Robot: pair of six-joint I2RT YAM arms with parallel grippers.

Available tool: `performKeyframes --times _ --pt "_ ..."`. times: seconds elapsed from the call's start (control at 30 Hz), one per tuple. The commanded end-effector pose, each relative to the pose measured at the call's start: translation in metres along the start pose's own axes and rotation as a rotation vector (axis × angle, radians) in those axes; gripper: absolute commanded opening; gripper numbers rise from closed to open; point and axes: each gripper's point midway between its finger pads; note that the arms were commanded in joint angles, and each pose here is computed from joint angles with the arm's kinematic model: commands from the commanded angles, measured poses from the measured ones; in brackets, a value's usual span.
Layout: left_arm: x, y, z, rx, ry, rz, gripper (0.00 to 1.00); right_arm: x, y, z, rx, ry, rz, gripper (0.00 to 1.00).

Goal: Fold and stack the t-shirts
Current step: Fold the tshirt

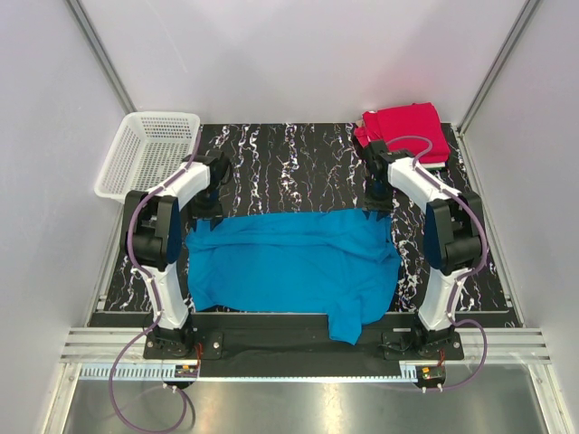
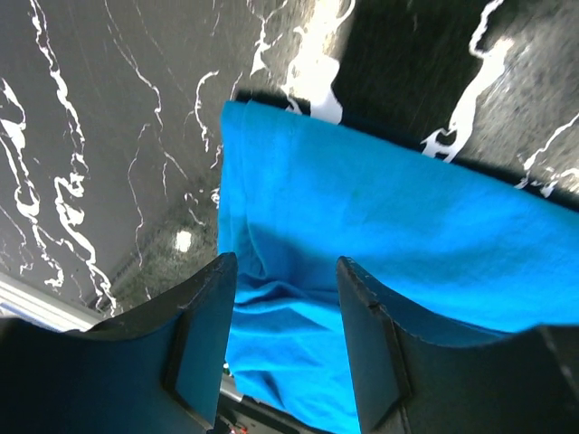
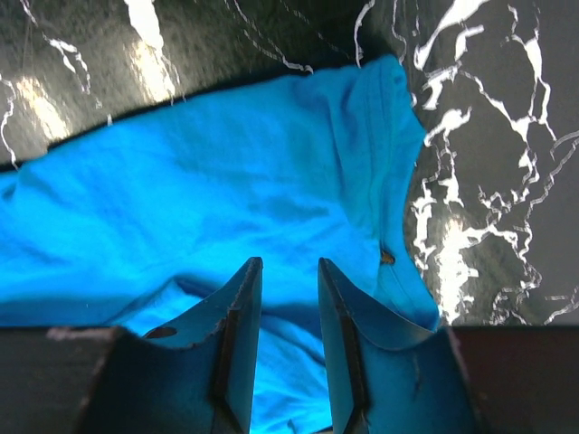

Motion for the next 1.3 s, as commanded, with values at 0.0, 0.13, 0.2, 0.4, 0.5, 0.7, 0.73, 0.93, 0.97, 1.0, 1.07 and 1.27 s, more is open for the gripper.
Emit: performKeyframes --times 0.0,0.13,0.2,0.4,0.5,0.7,0.73,0.93,0.97,1.0,1.07,1.27 --pt "-0.018 0.008 0.003 0.000 0.034 -0.086 0.53 -0.014 -0.008 0.002 0.007 -0.012 -0.054 0.37" --pt "-0.027 0.011 0.001 0.015 0.034 -0.117 0.53 -0.023 -0.009 0.003 0.000 -0.020 -0.073 0.37" --pt "-0.032 0.010 -0.002 0.025 0.037 -0.133 0.53 -0.024 -0.012 0.000 0.006 -0.018 -0.070 0.37" --pt "-0.038 0.001 -0.018 0.099 0.050 -0.160 0.53 -0.032 -0.029 -0.006 0.027 -0.012 -0.079 0.38" --pt "-0.035 -0.009 -0.024 0.110 0.049 -0.151 0.52 -0.034 -0.038 -0.011 0.041 -0.019 -0.084 0.38" --pt "-0.030 -0.024 -0.024 0.082 0.037 -0.134 0.30 -0.035 -0.060 -0.016 0.063 -0.027 -0.072 0.08" --pt "-0.029 -0.025 -0.024 0.077 0.037 -0.132 0.21 -0.035 -0.063 -0.017 0.069 -0.030 -0.070 0.06" --pt "-0.030 -0.033 -0.027 0.069 0.032 -0.112 0.00 -0.042 -0.071 -0.019 0.094 -0.036 -0.073 0.00" --pt "-0.031 -0.033 -0.027 0.063 0.034 -0.114 0.00 -0.044 -0.072 -0.021 0.101 -0.042 -0.076 0.00" --pt "-0.034 -0.033 -0.027 0.063 0.035 -0.117 0.00 -0.047 -0.071 -0.021 0.106 -0.043 -0.083 0.00" --pt "-0.035 -0.034 -0.027 0.053 0.037 -0.118 0.00 -0.051 -0.072 -0.026 0.120 -0.054 -0.090 0.00" --pt "-0.041 -0.036 -0.025 0.025 0.039 -0.117 0.00 -0.062 -0.073 -0.037 0.141 -0.087 -0.093 0.00"
Point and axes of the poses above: each gripper's point midway between its finger pads, its own y axis back along the fingers, its own z axis along the line the jaws close on, x = y × z, and after that the axes turned 2 degrees about -y, right-handed
